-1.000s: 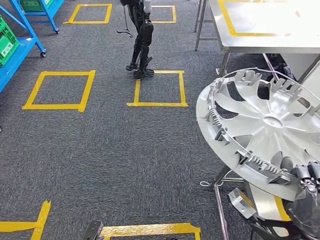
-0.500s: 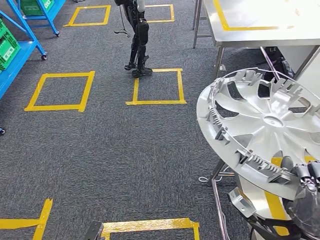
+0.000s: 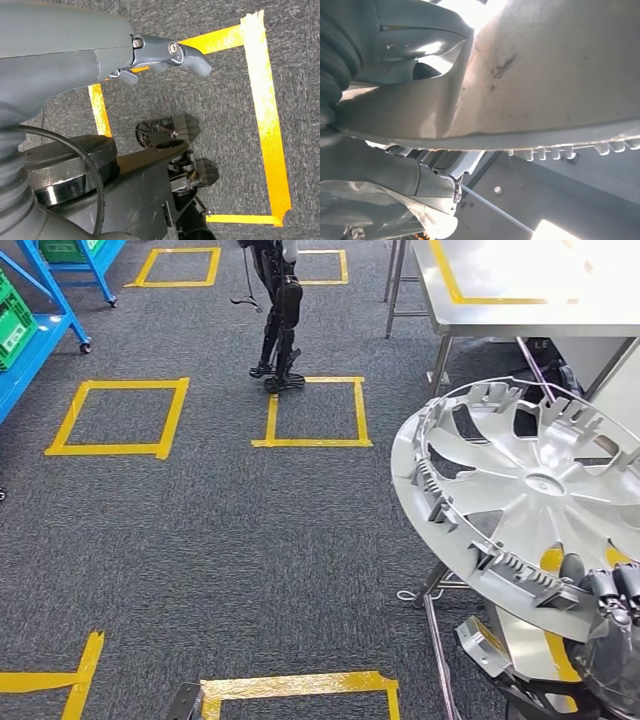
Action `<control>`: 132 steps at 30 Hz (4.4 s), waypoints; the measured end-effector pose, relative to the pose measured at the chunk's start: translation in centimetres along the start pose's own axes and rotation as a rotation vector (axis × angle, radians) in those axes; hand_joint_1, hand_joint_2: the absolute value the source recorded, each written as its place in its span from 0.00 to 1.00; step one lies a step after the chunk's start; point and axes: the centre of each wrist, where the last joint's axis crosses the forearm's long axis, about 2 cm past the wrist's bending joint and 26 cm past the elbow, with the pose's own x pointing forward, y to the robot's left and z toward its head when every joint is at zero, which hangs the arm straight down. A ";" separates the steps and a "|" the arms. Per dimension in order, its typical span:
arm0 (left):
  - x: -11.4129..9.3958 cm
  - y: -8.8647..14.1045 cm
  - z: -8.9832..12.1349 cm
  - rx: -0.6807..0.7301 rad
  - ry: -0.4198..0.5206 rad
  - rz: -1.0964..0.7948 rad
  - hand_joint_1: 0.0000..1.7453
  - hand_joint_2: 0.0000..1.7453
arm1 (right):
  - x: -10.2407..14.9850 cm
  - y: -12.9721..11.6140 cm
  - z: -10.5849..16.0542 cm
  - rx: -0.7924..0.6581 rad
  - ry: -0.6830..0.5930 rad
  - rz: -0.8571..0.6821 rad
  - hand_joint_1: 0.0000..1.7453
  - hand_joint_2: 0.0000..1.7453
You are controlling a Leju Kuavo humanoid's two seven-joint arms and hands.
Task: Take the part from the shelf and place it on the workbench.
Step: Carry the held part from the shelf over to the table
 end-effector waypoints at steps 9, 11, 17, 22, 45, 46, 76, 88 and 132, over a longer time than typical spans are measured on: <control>0.0 0.0 0.0 0.003 0.003 0.000 0.00 1.00 | 0.0 0.0 0.0 0.000 0.000 0.000 1.00 1.00; 0.0 0.0 0.0 0.003 0.003 0.000 0.00 1.00 | 0.0 0.0 0.0 0.000 0.000 0.000 1.00 1.00; 0.0 0.0 0.0 0.003 0.005 0.003 0.00 1.00 | 0.0 0.0 0.0 0.000 0.001 0.000 1.00 1.00; 0.0 0.0 0.0 0.019 0.068 0.096 0.00 1.00 | 0.0 0.0 0.0 0.001 0.009 -0.001 1.00 1.00; 0.0 1.2 -0.3 0.048 0.102 0.195 0.00 1.00 | 1.5 1.0 -0.3 0.006 0.013 -0.062 1.00 1.00; 0.0 1.2 -0.3 0.048 0.102 0.195 0.00 1.00 | 1.5 1.0 -0.3 0.006 0.014 -0.062 1.00 1.00; -0.2 0.3 0.0 0.051 0.105 0.184 0.00 1.00 | 1.4 0.9 -0.2 0.008 0.051 -0.057 1.00 1.00; 0.1 0.0 0.0 0.051 0.099 0.184 0.00 1.00 | 1.2 0.8 -0.2 0.007 0.059 -0.051 1.00 1.00; 0.1 1.3 -0.3 0.030 0.170 0.206 0.00 1.00 | 1.3 0.8 -0.2 0.010 0.077 -0.057 1.00 1.00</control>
